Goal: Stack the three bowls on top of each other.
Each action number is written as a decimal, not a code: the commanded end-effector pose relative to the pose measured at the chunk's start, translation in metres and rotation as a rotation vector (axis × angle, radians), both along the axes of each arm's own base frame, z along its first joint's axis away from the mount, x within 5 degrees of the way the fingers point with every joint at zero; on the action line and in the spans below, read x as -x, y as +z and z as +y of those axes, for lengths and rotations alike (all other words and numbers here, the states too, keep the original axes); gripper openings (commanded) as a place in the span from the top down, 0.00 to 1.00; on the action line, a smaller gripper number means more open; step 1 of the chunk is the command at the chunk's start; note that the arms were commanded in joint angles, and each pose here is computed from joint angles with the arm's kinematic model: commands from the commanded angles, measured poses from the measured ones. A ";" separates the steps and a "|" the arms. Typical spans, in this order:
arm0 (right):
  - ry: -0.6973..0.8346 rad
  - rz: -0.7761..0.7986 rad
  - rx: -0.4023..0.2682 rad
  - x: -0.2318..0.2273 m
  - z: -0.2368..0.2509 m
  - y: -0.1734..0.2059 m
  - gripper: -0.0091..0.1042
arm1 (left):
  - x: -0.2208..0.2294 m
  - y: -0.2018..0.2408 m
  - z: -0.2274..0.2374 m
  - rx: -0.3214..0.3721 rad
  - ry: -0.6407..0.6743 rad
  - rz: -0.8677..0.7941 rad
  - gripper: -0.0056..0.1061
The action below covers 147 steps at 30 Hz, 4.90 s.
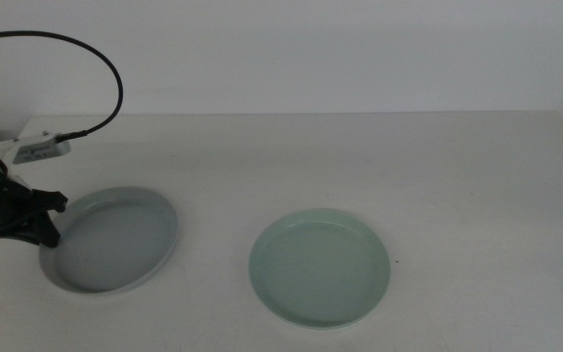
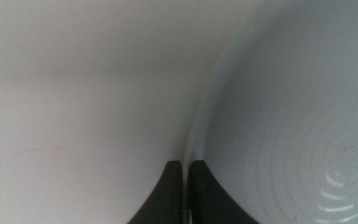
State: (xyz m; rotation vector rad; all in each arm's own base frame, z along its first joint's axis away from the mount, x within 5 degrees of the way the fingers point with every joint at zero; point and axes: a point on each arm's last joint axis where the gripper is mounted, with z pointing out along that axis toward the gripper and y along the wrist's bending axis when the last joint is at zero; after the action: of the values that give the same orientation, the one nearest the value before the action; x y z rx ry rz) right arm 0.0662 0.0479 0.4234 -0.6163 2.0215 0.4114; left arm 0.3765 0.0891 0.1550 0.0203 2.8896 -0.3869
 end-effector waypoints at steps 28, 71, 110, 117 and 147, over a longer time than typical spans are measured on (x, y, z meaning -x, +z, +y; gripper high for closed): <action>-0.018 -0.069 -0.025 -0.003 -0.001 0.010 0.41 | 0.026 0.130 -0.221 0.144 -0.250 -0.197 0.95; -0.018 -0.069 -0.025 -0.003 -0.001 0.010 0.41 | 0.068 0.231 -0.202 -0.054 -0.241 -0.455 0.05; -0.290 0.084 -0.182 -0.102 0.016 0.012 0.41 | 0.138 0.295 -0.163 -0.170 -0.129 -0.602 0.06; -0.475 0.073 -0.127 -0.137 -0.023 0.023 0.41 | 0.140 0.300 -0.131 -0.211 -0.020 -0.602 0.06; -0.506 -0.375 -0.086 -0.003 -0.036 -0.082 0.41 | 0.271 0.150 -0.098 -0.097 0.165 -1.223 0.06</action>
State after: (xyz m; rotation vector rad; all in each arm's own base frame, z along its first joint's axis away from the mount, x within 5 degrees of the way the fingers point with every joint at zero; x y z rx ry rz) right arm 0.0734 0.0126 0.3321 -0.1158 1.7950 0.0837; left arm 0.1103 -0.0102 0.2919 0.0455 1.8073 -0.1025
